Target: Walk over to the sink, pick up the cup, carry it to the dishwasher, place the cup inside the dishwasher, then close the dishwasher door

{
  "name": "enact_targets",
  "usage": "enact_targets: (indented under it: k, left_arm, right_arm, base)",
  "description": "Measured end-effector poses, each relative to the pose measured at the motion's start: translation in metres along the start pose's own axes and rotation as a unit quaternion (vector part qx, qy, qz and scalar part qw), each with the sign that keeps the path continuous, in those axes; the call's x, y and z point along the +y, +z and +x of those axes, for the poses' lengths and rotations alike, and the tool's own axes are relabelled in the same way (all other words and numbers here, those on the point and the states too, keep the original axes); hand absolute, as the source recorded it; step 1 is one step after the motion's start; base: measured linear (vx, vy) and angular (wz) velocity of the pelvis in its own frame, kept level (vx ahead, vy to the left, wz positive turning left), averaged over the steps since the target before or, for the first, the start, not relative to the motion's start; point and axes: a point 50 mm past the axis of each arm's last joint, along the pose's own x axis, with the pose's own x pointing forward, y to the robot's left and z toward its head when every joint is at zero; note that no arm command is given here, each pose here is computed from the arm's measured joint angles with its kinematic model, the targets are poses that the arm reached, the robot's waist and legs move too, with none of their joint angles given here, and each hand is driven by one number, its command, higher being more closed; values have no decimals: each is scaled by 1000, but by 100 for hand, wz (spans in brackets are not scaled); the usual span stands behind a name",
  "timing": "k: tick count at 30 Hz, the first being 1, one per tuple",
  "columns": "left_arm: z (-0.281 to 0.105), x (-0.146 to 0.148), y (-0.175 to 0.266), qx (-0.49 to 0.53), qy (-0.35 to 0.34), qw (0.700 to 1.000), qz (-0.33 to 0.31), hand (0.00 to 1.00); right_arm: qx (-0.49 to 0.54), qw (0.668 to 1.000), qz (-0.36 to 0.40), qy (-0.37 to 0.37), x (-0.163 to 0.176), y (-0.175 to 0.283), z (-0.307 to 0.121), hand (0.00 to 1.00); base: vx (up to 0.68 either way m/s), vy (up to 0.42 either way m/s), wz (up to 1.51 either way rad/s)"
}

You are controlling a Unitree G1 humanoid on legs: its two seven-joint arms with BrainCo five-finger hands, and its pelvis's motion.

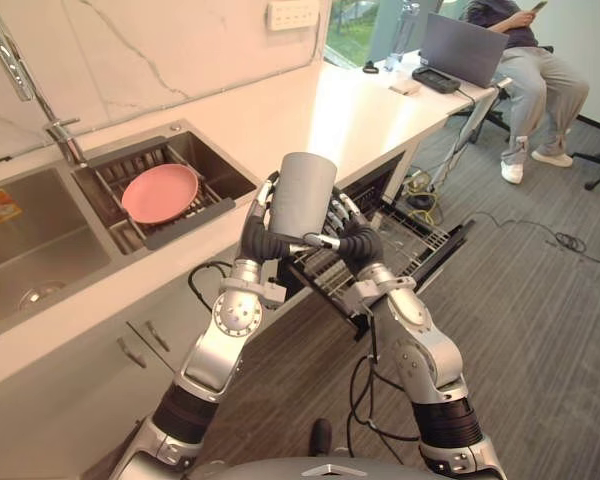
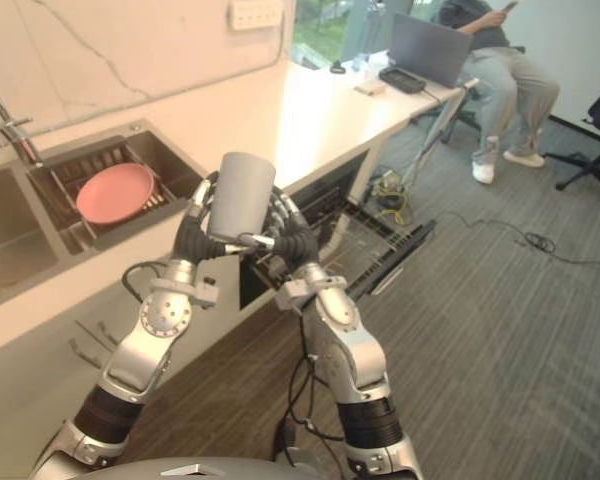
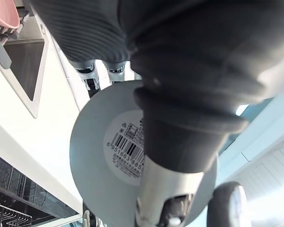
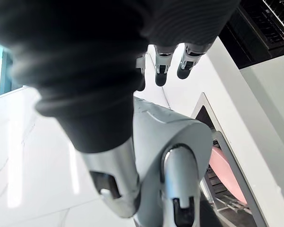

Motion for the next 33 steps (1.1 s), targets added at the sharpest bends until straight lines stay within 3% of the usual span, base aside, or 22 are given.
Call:
enact_targets:
  k: [1,2,17,29,30,33]
  left_arm:
    - [0,0,1,-3,-3,1000,7,0]
    - [0,0,2,-8,-6,1000,16,100]
    - [-7,-11,14,-97,-54,990,82,100]
    - [-10,-15,-1,-103,-78,986,106,100]
    - [-10,-15,-1,-104,-80,986,106,100]
    - [-11,-15,-4,-102,-81,986,108,100]
  right_arm:
    - [1,1000,0,0,-1,0,0,0]
    - [2,1000,5,2,-1,1,-1,0]
    - [-8,991,128,30,-7,9,-4,0]
    - [13,986,164,31,-13,1,-5,0]
    - [13,986,164,31,-13,1,-5,100]
    - [15,986,163,31,-13,1,-5,100]
  base:
    - [0,0,0]
    - [0,0,0]
    - [0,0,0]
    - [0,0,0]
    - [0,0,0]
    - [-6,-3,-2]
